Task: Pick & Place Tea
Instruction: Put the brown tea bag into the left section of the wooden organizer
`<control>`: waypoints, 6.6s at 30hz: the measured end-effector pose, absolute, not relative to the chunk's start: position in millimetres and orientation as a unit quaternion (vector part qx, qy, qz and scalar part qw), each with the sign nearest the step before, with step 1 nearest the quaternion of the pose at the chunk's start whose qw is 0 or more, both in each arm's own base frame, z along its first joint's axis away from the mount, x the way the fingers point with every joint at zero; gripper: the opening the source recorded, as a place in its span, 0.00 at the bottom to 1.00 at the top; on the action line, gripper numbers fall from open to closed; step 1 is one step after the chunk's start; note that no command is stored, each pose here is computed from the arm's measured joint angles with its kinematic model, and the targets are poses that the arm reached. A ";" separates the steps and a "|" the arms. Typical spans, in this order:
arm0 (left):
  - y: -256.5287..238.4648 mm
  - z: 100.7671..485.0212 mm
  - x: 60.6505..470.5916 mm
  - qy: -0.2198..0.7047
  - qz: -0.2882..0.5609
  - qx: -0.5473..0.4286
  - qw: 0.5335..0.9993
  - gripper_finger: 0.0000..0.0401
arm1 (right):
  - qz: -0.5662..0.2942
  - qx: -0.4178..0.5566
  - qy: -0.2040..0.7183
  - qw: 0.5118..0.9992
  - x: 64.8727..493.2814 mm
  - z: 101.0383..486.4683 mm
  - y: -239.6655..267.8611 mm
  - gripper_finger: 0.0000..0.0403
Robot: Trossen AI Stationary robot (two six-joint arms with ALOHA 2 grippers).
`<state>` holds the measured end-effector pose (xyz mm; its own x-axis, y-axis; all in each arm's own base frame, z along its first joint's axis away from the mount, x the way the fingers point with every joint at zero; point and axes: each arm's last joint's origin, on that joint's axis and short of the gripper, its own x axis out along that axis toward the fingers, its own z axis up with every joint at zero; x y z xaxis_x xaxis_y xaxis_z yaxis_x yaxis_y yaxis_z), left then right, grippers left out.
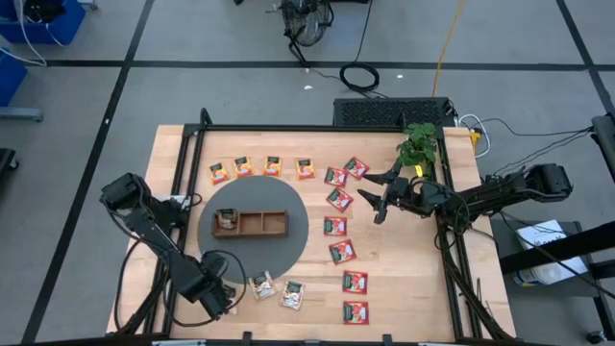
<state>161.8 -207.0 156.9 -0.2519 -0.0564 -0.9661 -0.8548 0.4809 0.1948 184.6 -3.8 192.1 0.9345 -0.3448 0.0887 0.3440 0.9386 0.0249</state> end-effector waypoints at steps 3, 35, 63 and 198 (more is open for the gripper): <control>-209.2 151.4 159.6 0.695 0.367 -0.334 0.520 0.45 | -0.175 0.004 -0.046 0.984 184.6 192.0 -3.8 0.53; -214.0 150.1 141.1 0.671 0.412 -0.316 0.529 0.45 | -0.174 0.005 -0.046 0.984 184.7 192.0 -3.8 0.53; -207.3 131.2 134.5 0.670 0.350 -0.351 0.552 0.64 | -0.174 0.006 -0.045 0.984 184.7 191.9 -3.8 0.53; -229.1 155.4 239.8 0.648 0.385 -0.487 0.441 0.36 | -0.174 0.014 -0.029 0.984 184.9 188.5 -3.8 0.53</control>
<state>239.8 -229.1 155.4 -0.1355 -0.2911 -0.9470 -0.9711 0.2285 0.0687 184.9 -3.8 188.5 0.9375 -0.3439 0.0532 0.3423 0.9389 0.0369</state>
